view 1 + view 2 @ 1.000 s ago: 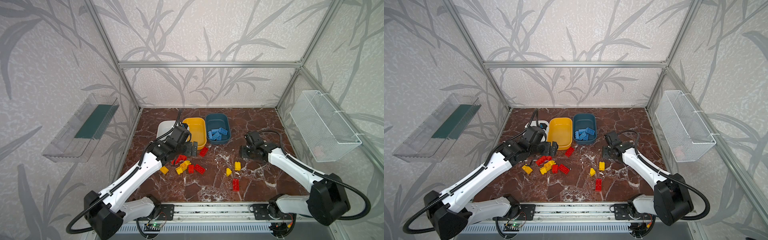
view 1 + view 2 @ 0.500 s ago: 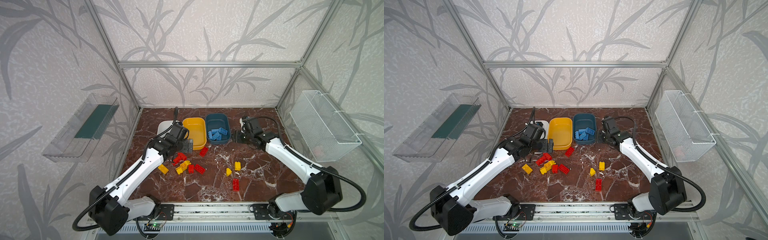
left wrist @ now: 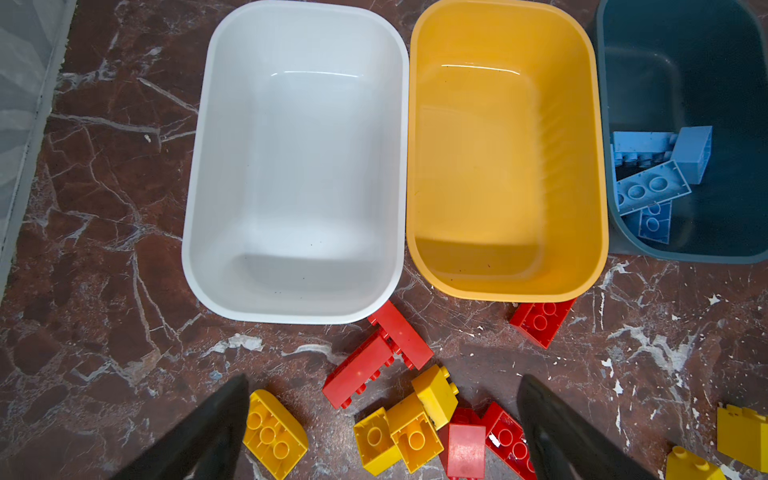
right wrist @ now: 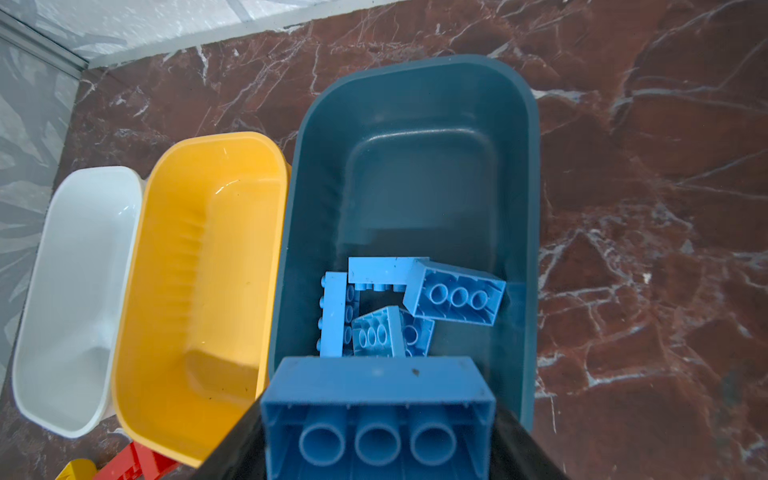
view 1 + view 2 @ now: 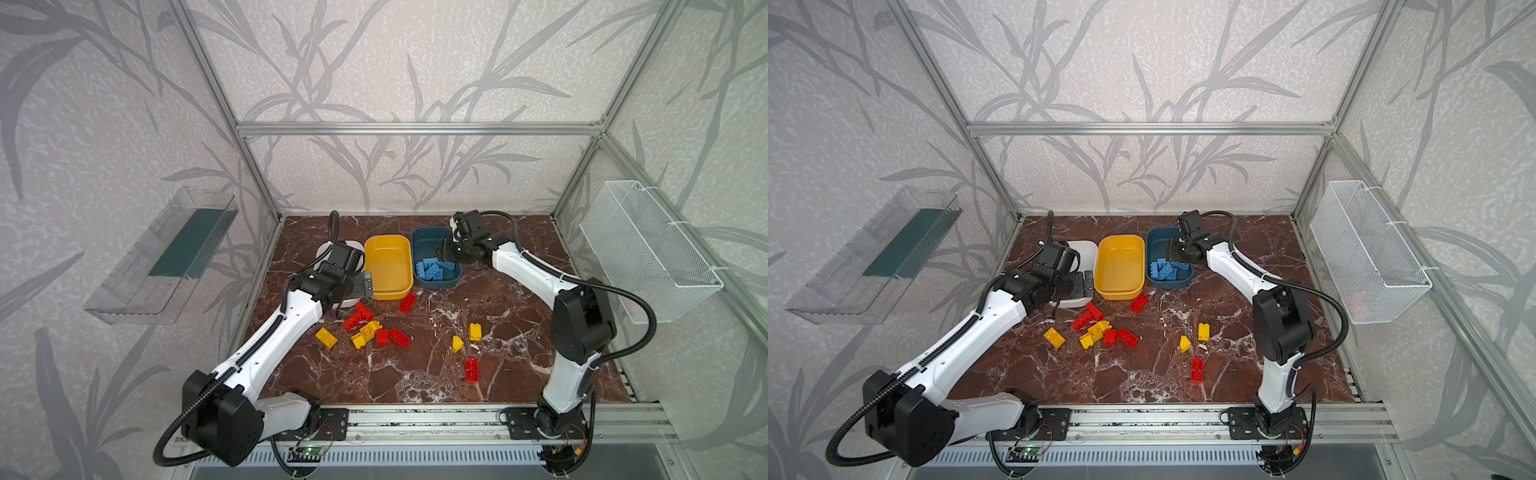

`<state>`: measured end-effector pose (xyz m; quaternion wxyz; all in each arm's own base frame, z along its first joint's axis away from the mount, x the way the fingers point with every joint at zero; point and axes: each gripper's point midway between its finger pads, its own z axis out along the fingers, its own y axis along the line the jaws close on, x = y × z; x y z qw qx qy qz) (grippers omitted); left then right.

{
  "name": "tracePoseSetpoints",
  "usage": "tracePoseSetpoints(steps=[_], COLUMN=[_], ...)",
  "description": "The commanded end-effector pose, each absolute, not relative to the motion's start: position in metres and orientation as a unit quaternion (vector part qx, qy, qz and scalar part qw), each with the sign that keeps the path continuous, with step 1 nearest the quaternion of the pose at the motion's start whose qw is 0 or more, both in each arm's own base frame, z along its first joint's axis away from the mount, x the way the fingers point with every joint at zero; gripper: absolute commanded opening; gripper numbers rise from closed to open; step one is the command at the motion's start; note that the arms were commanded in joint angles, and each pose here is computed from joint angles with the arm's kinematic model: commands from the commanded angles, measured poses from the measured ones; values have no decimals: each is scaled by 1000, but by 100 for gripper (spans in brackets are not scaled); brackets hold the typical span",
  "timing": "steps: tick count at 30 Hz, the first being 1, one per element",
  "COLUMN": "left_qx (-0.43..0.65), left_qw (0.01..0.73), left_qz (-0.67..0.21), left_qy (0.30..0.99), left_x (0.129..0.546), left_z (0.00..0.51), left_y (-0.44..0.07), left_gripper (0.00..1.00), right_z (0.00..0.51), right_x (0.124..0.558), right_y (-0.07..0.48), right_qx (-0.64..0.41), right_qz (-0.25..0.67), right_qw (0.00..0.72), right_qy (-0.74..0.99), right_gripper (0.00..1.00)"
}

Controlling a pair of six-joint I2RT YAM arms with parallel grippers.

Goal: Sort the legos into containers by color
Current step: 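Carry blue brick into teal bin with right gripper while left gripper lowers, then grasp the flat yellow brick beside the white bin with the left gripper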

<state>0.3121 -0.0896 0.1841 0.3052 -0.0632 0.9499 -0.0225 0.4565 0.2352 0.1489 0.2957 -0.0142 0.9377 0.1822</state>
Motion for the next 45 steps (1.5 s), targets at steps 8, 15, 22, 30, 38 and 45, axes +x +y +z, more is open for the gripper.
tracePoseSetpoints(steps=[8,15,22,30,38,45], left_qx=[-80,-83,-112,-196,-294,-358], left_qw=[296,278,258,226,211,210], left_qz=[-12,-18,-36,-19,43,56], left_qy=[952,957,959,954,931,908], left_x=[315,313,302,274,243,229], left_z=[185,184,176,140,103,76], left_y=[-84,-87,-89,-72,-37,-19], left_gripper=[99,99,96,90,83,75], right_z=[129,135,156,169,171,163], right_x=[488,492,492,471,430,389], right_y=[253,255,255,253,248,253], right_qx=[-15,-19,-26,-24,-16,-31], right_qz=[173,173,178,201,234,244], right_qw=[270,272,293,306,320,327], right_qy=[947,946,939,930,918,912], right_gripper=[53,74,83,82,78,76])
